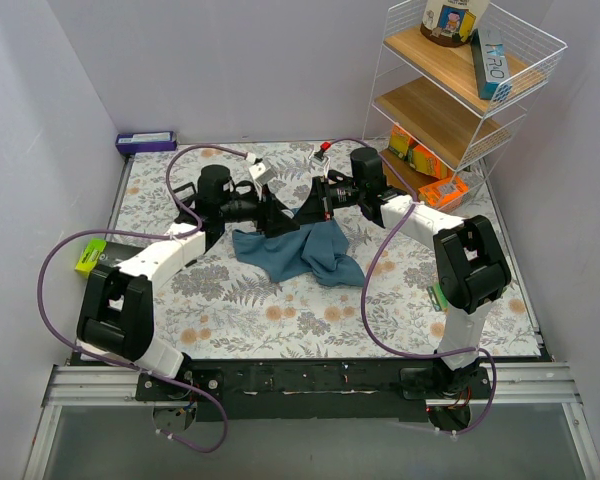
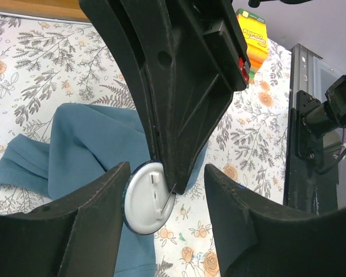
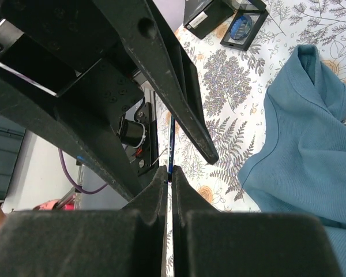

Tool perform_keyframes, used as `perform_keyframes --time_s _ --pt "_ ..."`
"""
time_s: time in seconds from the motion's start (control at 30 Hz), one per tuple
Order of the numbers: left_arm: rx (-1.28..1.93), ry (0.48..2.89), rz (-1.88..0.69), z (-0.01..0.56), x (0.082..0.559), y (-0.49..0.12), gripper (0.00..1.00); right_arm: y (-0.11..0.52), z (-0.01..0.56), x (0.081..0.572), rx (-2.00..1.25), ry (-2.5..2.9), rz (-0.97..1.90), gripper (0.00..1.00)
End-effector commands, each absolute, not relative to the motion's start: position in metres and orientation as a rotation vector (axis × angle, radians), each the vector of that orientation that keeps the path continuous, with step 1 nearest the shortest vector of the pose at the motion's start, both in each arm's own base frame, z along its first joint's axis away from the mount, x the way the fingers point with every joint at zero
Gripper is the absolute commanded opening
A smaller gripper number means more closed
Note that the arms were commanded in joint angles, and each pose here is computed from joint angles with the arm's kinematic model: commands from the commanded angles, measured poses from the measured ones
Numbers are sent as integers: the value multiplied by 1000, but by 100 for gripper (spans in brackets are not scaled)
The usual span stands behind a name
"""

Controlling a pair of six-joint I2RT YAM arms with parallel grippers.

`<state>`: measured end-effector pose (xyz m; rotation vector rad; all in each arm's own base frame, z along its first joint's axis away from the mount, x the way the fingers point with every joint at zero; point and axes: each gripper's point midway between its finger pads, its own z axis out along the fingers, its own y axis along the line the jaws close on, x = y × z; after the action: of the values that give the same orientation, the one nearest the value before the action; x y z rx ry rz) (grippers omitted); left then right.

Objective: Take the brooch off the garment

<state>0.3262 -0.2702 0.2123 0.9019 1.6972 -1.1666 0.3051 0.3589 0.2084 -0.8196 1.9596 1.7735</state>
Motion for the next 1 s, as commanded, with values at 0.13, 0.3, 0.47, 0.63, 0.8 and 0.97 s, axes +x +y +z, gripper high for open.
perform_keyframes --time_s 0.13,0.3,0.47,0.63,0.8,0.97 --pt "1056 1548 -919 272 327 -255 55 357 232 312 -874 1857 1734 1" --pt "1075 1618 -843 245 331 -246 59 356 232 312 -876 1854 1730 1" --pt "1097 1622 -934 238 326 -255 58 355 232 313 -874 1855 1728 1" --pt "1109 1640 -910 227 331 -258 51 355 231 312 -873 1857 1728 1" --pt "1097 1649 -896 228 339 -259 38 356 231 312 -876 1851 1726 1" --pt "1092 1658 -893 225 341 -260 29 356 231 313 -876 1853 1726 1"
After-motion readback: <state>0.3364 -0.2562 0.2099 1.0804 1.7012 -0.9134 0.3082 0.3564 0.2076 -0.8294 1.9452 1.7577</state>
